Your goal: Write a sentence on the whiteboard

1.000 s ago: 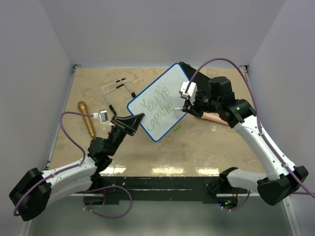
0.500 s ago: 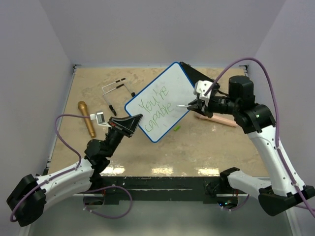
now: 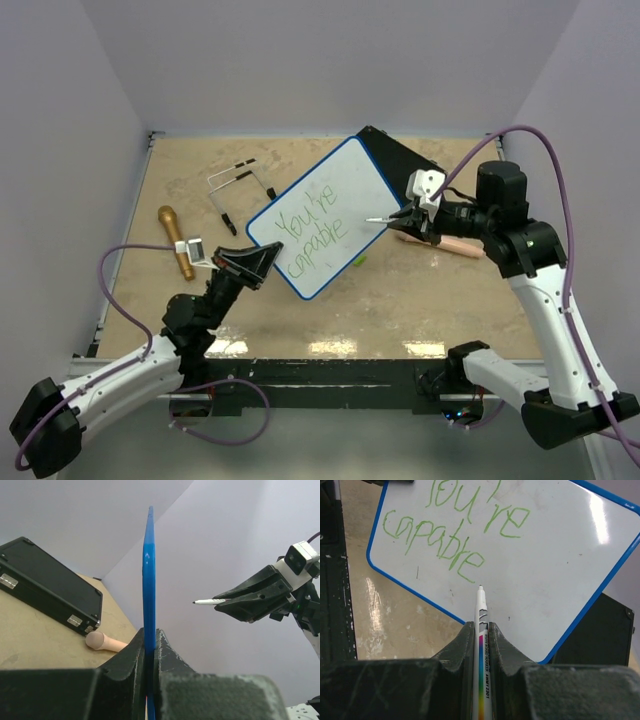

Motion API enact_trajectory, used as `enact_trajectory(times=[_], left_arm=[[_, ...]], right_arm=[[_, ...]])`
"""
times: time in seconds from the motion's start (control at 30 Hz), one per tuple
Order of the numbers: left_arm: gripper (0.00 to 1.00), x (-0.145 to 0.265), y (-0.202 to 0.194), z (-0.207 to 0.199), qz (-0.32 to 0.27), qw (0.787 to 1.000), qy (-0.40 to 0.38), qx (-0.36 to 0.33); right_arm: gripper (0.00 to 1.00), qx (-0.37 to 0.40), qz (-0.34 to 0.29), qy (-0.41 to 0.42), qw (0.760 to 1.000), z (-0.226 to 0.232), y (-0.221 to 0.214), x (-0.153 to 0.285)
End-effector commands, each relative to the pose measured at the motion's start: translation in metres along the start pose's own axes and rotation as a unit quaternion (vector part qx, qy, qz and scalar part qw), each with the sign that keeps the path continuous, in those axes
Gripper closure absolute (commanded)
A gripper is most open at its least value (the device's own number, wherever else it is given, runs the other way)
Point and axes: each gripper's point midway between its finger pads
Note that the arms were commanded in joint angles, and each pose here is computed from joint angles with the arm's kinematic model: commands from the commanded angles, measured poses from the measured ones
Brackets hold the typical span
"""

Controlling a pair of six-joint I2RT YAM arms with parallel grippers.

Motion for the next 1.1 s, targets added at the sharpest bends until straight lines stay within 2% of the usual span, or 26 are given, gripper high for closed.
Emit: enact_trajectory(times=[0.0,0.4,1.07], left_arm=[[1.00,0.004,0.035,-0.034,-0.061,0.996,-0.063,0.021],[1.00,0.010,0.033,-0.039,-0.052,0.995,-0.076,0.030],[1.00,0.014,0.018,-0.041,-0.018,0.995,-0.087,0.048]], right_arm=[[1.00,0.011,-0.021,0.020,1.000,0.006,0.005,-0.001],[1.00,0.001,-0.027,0.047,0.999,0.012,0.000,-0.004],[1.00,0.012,-0.029,0.045,0.999,0.014,-0.002,-0.003]])
Point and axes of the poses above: each gripper's point midway between its finger pads, its own x axis back along the fingers, its own z axis along the line the jaws close on, y = z × x
